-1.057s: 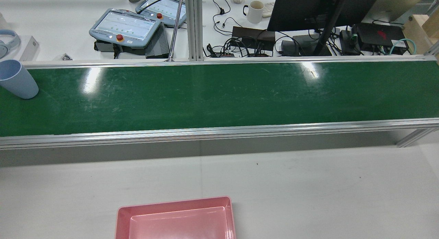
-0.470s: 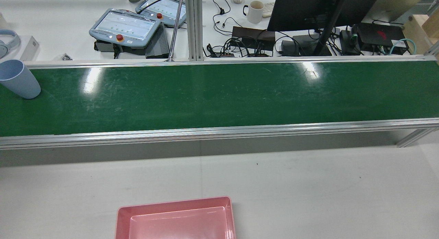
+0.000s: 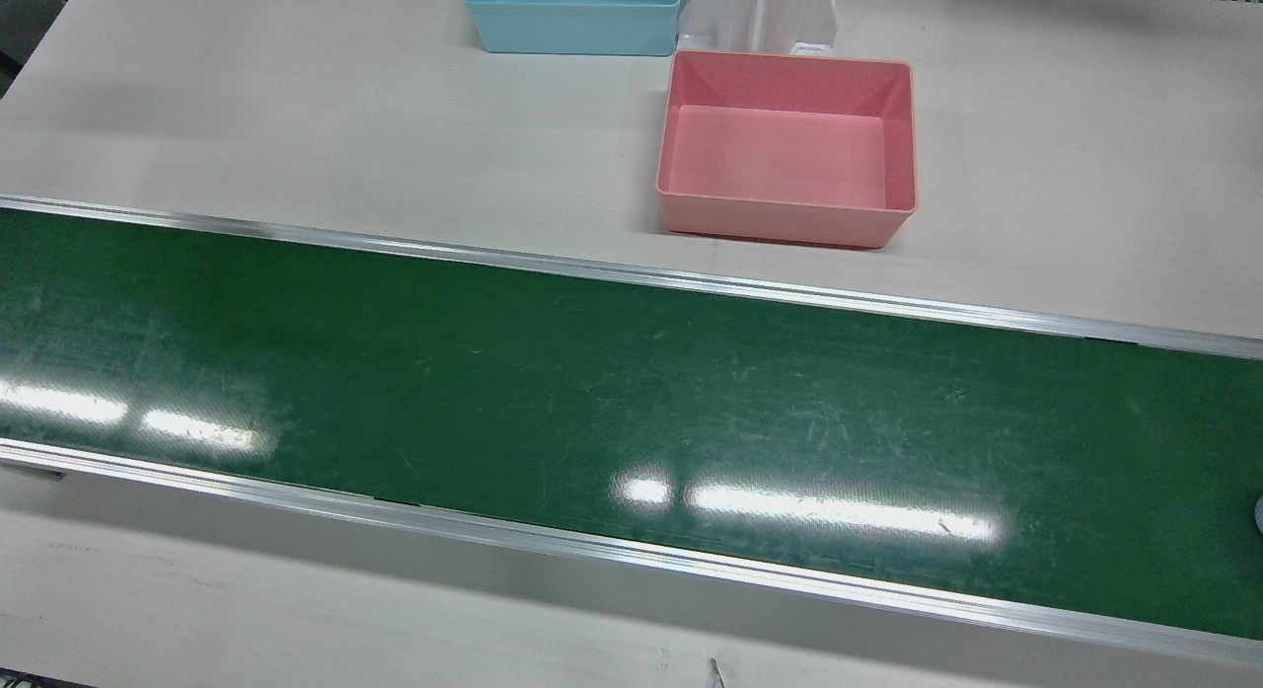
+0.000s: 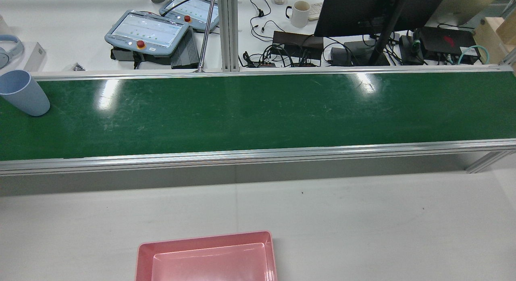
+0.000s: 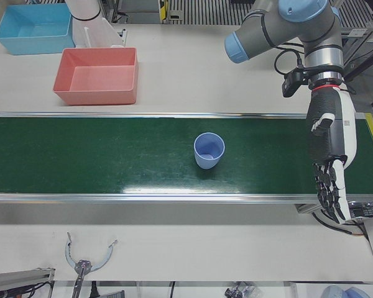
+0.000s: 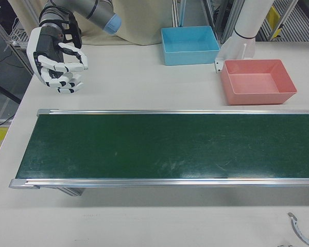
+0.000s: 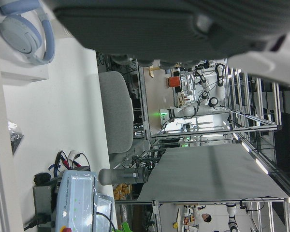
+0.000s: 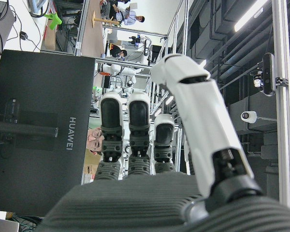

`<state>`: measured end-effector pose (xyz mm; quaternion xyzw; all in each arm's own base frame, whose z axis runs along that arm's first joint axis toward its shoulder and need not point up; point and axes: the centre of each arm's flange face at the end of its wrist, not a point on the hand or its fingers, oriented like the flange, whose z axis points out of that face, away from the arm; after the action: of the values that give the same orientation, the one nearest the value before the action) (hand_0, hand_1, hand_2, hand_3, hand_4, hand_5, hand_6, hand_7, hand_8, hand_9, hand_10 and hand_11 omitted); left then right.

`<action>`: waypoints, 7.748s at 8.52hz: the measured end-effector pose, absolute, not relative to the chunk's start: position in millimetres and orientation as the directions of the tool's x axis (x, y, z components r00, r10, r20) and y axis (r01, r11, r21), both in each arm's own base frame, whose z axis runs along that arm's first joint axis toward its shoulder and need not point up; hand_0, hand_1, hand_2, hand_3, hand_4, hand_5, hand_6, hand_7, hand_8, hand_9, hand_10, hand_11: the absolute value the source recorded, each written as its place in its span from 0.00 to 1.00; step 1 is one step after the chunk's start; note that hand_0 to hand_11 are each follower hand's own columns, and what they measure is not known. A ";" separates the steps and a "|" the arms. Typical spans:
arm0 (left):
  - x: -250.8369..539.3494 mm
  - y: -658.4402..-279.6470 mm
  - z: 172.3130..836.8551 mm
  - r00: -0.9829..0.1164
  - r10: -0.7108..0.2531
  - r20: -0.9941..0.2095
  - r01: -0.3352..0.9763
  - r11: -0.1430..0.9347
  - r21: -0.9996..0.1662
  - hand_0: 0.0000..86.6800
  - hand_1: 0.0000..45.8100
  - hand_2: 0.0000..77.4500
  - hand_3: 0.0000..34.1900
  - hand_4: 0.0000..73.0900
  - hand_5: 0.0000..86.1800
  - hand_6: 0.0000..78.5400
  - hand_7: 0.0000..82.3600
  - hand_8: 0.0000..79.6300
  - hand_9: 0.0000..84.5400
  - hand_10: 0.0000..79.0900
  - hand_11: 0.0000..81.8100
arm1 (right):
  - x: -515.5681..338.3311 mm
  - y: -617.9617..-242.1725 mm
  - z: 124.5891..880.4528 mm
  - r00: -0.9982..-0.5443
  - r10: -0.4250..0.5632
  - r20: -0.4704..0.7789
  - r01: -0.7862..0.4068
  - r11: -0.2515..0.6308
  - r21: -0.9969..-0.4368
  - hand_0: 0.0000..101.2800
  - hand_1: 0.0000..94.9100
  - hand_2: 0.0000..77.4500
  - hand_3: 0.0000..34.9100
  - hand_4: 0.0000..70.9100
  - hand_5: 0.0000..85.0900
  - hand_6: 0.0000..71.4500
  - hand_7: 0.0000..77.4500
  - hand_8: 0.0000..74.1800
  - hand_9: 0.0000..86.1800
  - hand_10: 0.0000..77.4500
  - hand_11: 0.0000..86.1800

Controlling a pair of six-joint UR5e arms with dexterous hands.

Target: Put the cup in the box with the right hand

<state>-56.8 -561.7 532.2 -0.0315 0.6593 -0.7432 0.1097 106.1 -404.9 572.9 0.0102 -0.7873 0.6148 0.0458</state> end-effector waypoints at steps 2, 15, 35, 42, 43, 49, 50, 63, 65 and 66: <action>-56.6 -561.7 532.3 -0.974 -0.206 -0.098 0.122 -0.107 -0.987 0.00 0.01 0.01 0.00 0.00 0.00 0.00 0.00 0.00 0.01 0.00 0.00 | 106.2 -404.9 573.2 -0.996 0.040 0.085 -0.072 0.243 -0.967 0.79 0.38 0.42 0.00 0.34 0.24 0.30 0.90 0.58 0.63 0.42 0.58; -56.7 -561.7 532.2 -0.974 -0.205 -0.098 0.121 -0.107 -0.987 0.00 0.01 0.01 0.00 0.00 0.00 0.00 0.00 0.00 0.01 0.00 0.00 | 105.9 -404.9 573.1 -0.996 0.041 0.085 -0.072 0.243 -0.967 0.79 0.38 0.43 0.00 0.35 0.24 0.29 0.91 0.59 0.63 0.42 0.58; -56.4 -561.7 532.3 -0.974 -0.206 -0.098 0.122 -0.107 -0.987 0.00 0.01 0.01 0.00 0.00 0.00 0.00 0.00 0.00 0.01 0.00 0.00 | 105.3 -405.0 573.4 -0.996 0.042 0.085 -0.072 0.242 -0.968 0.79 0.38 0.43 0.00 0.38 0.24 0.31 0.90 0.60 0.65 0.44 0.59; -56.7 -561.7 531.9 -0.974 -0.204 -0.098 0.121 -0.106 -0.987 0.00 0.01 0.01 0.00 0.00 0.00 0.00 0.00 0.00 0.01 0.00 0.00 | 105.4 -405.0 573.2 -0.996 0.042 0.085 -0.072 0.243 -0.967 0.79 0.38 0.43 0.00 0.40 0.24 0.31 0.90 0.60 0.65 0.43 0.59; -56.7 -561.7 531.9 -0.974 -0.205 -0.098 0.121 -0.106 -0.987 0.00 0.01 0.01 0.00 0.00 0.00 0.00 0.00 0.00 0.01 0.00 0.00 | 105.3 -405.0 573.1 -0.996 0.042 0.085 -0.072 0.243 -0.967 0.79 0.38 0.43 0.00 0.36 0.24 0.31 0.90 0.60 0.65 0.44 0.59; -56.6 -561.7 532.2 -0.974 -0.205 -0.098 0.122 -0.107 -0.987 0.00 0.01 0.01 0.00 0.00 0.00 0.00 0.00 0.00 0.01 0.00 0.00 | 105.2 -405.1 572.1 -0.996 0.042 0.085 -0.072 0.245 -0.967 0.79 0.38 0.42 0.00 0.37 0.24 0.31 0.90 0.60 0.65 0.44 0.59; -56.7 -561.6 532.1 -0.974 -0.205 -0.098 0.122 -0.107 -0.987 0.00 0.01 0.01 0.00 0.00 0.00 0.00 0.00 0.00 0.01 0.00 0.00 | 105.3 -405.0 572.1 -0.996 0.042 0.085 -0.072 0.245 -0.967 0.79 0.38 0.42 0.00 0.38 0.24 0.31 0.90 0.60 0.65 0.43 0.59; -56.5 -561.7 532.2 -0.974 -0.205 -0.098 0.122 -0.107 -0.987 0.00 0.01 0.01 0.00 0.00 0.00 0.00 0.00 0.00 0.01 0.00 0.00 | 104.0 -406.0 570.2 -0.995 0.045 0.087 -0.073 0.250 -0.966 0.79 0.38 0.46 0.00 0.43 0.24 0.32 0.91 0.60 0.65 0.45 0.61; -56.5 -561.7 531.9 -0.974 -0.205 -0.098 0.121 -0.106 -0.987 0.00 0.01 0.01 0.00 0.00 0.00 0.00 0.00 0.00 0.01 0.00 0.00 | 103.8 -406.3 570.6 -0.995 0.046 0.088 -0.074 0.249 -0.966 0.79 0.38 0.46 0.00 0.45 0.24 0.32 0.90 0.62 0.68 0.46 0.63; -56.6 -561.7 531.8 -0.974 -0.205 -0.098 0.121 -0.106 -0.987 0.00 0.01 0.01 0.00 0.00 0.00 0.00 0.00 0.00 0.01 0.00 0.00 | 103.8 -406.8 570.1 -0.995 0.046 0.088 -0.074 0.250 -0.965 0.79 0.38 0.46 0.00 0.45 0.24 0.32 0.90 0.62 0.68 0.46 0.63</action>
<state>-56.6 -561.7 531.8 -0.0318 0.6595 -0.7429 0.1099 103.8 -406.8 570.1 0.0089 -0.7892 0.6121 0.0487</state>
